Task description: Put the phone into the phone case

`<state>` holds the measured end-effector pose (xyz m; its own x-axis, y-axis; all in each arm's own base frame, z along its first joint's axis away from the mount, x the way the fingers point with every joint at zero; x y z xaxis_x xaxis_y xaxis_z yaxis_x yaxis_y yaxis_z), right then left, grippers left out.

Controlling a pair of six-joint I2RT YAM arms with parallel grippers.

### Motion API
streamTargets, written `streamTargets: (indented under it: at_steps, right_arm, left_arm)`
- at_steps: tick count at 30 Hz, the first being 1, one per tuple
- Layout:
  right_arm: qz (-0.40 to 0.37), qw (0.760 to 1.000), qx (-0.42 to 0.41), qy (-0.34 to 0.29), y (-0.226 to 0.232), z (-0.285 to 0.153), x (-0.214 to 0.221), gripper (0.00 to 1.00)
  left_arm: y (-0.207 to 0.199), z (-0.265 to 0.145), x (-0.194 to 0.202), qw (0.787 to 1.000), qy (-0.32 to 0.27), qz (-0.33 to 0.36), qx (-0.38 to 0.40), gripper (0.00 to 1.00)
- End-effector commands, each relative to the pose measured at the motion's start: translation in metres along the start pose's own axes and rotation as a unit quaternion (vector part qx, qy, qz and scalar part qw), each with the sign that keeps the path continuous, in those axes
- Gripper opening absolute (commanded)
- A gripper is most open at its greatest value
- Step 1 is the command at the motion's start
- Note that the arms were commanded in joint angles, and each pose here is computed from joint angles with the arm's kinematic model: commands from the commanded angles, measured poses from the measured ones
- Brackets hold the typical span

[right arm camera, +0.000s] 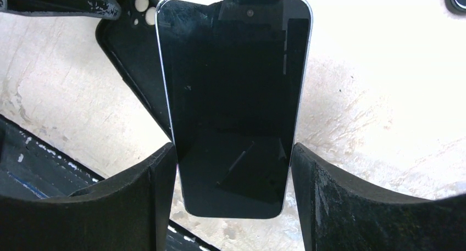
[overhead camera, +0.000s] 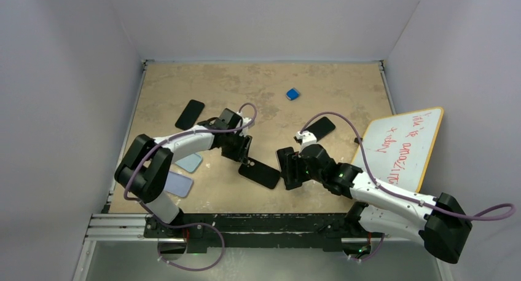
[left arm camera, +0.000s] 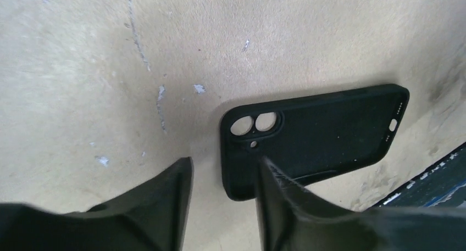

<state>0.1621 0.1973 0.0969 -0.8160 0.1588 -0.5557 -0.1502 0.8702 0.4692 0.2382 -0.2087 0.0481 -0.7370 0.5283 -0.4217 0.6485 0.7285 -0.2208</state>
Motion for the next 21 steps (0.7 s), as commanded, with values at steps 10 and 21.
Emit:
streamTargets:
  at_steps: [10, 21]
  right_arm:
    - [-0.098, 0.990, -0.085, -0.057, 0.049, 0.011, -0.044, 0.64]
    - [-0.184, 0.973, -0.111, -0.085, 0.087, 0.032, -0.076, 0.64]
  left_arm:
    - [0.013, -0.156, -0.087, 0.962, -0.263, -0.052, -0.057, 0.96]
    - [0.022, -0.182, -0.058, 0.945, -0.308, -0.090, -0.069, 1.00]
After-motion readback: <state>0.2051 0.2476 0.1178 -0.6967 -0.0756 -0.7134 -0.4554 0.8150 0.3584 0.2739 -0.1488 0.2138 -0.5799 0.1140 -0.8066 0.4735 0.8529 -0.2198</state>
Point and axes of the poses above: each gripper's point midway between its finger pads, its own z axis out along the fingers, its own y axis along the line the jaws close on, x = y × z, the point moved 3 cm from there along -z, back along the fingers, and after that the axes turned 15 degrees about z, right-handed, at the moved point
